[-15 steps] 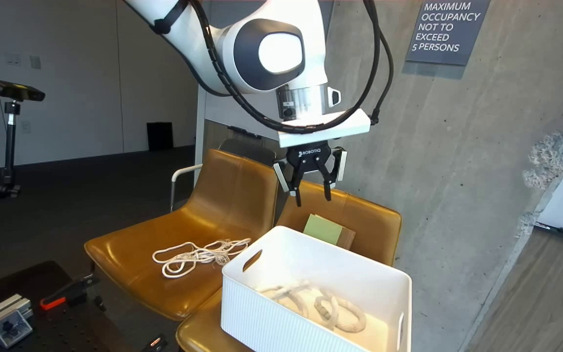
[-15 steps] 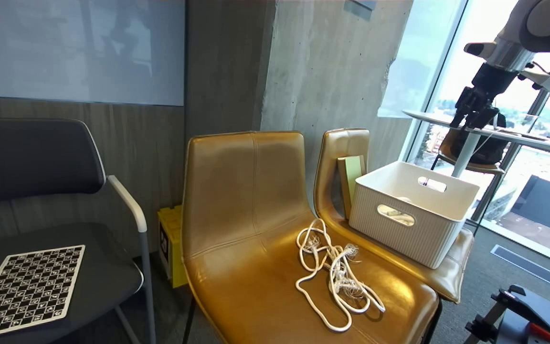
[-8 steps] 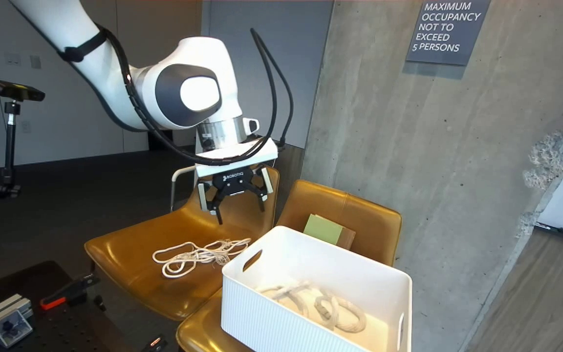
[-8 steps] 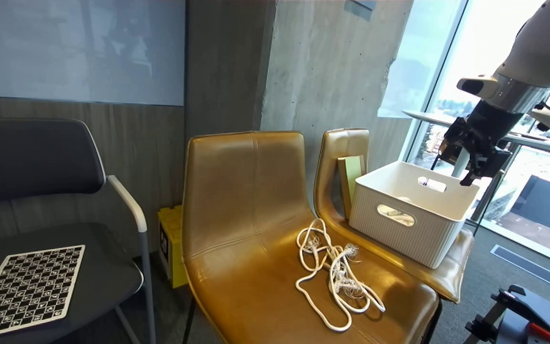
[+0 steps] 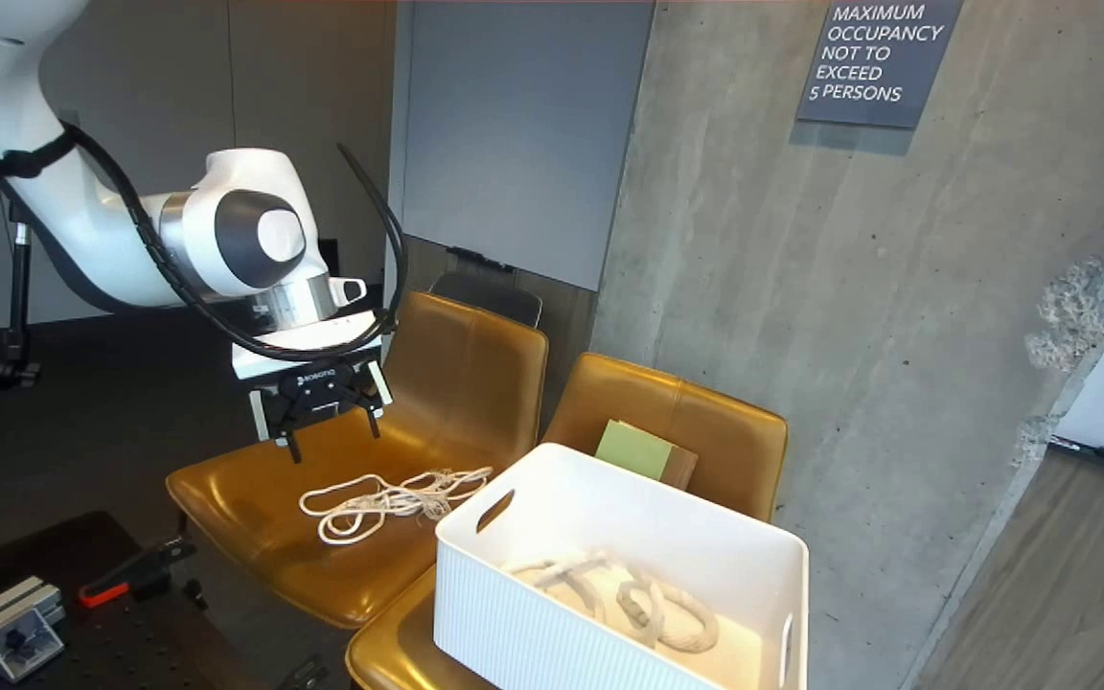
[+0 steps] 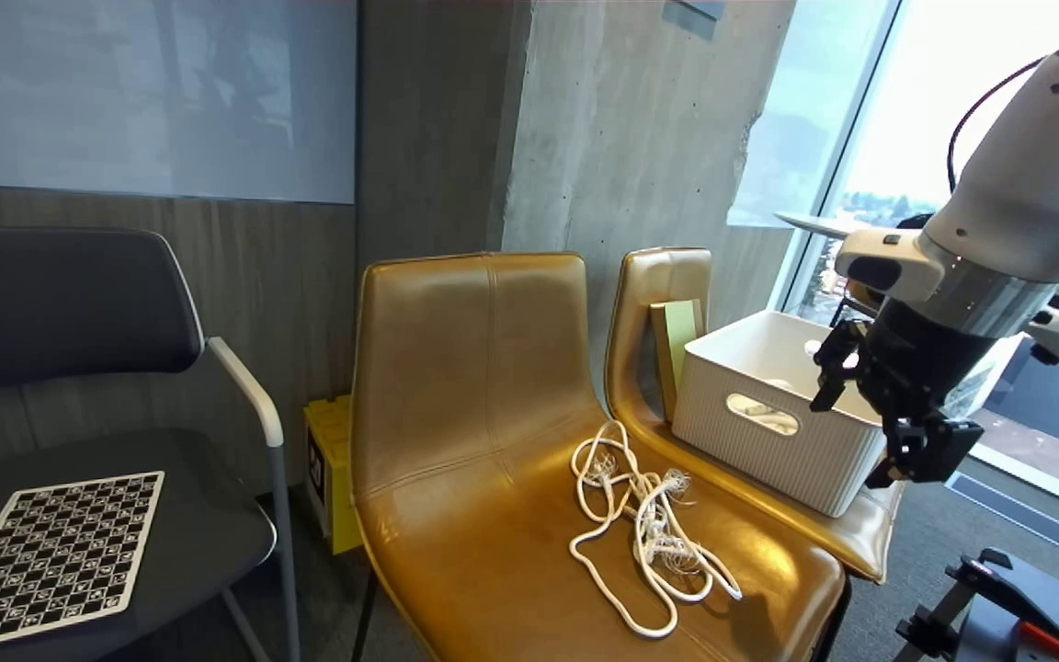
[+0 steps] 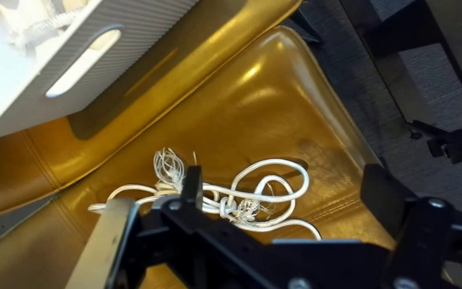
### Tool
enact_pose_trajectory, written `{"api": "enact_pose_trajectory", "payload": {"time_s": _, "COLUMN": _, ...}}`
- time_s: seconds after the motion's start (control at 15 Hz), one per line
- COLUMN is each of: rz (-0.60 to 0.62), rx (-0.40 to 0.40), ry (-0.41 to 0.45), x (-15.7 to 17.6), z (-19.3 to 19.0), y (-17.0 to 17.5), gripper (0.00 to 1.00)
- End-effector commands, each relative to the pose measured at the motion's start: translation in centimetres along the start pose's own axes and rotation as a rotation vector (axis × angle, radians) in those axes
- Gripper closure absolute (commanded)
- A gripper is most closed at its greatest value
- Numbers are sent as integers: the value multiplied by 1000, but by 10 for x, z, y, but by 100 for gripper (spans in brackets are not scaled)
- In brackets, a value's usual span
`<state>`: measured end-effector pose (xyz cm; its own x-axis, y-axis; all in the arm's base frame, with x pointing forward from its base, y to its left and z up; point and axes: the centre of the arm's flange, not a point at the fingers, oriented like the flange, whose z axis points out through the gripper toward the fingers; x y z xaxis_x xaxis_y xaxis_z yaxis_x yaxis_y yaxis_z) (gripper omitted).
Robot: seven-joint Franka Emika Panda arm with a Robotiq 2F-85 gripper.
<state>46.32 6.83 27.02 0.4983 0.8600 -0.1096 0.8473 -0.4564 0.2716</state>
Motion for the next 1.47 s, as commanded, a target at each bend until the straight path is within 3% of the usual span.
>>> {"api": "enact_pose_trajectory", "payload": {"time_s": 0.0, "rz": -1, "rx": 28, "ry": 9, "x": 40, "z": 39, "y": -10, "gripper": 0}}
{"api": "enact_pose_trajectory", "payload": {"time_s": 0.67, "rz": 84, "rx": 208, "ry": -3, "x": 92, "z": 173, "y": -1, "gripper": 0}}
{"api": "enact_pose_trajectory", "payload": {"time_s": 1.0, "rz": 141, "rx": 258, "ry": -10, "x": 102, "z": 215, "y": 0, "gripper": 0}}
{"api": "enact_pose_trajectory", "payload": {"time_s": 1.07, "rz": 151, "rx": 258, "ry": -10, "x": 103, "z": 220, "y": 1, "gripper": 5}}
{"api": "enact_pose_trajectory", "payload": {"time_s": 1.2, "rz": 159, "rx": 255, "ry": -9, "x": 105, "z": 219, "y": -3, "gripper": 29}}
{"api": "enact_pose_trajectory", "payload": {"time_s": 1.27, "rz": 156, "rx": 250, "ry": -10, "x": 106, "z": 217, "y": -6, "gripper": 31}}
{"api": "enact_pose_trajectory", "payload": {"time_s": 1.4, "rz": 149, "rx": 237, "ry": -10, "x": 108, "z": 208, "y": -11, "gripper": 46}}
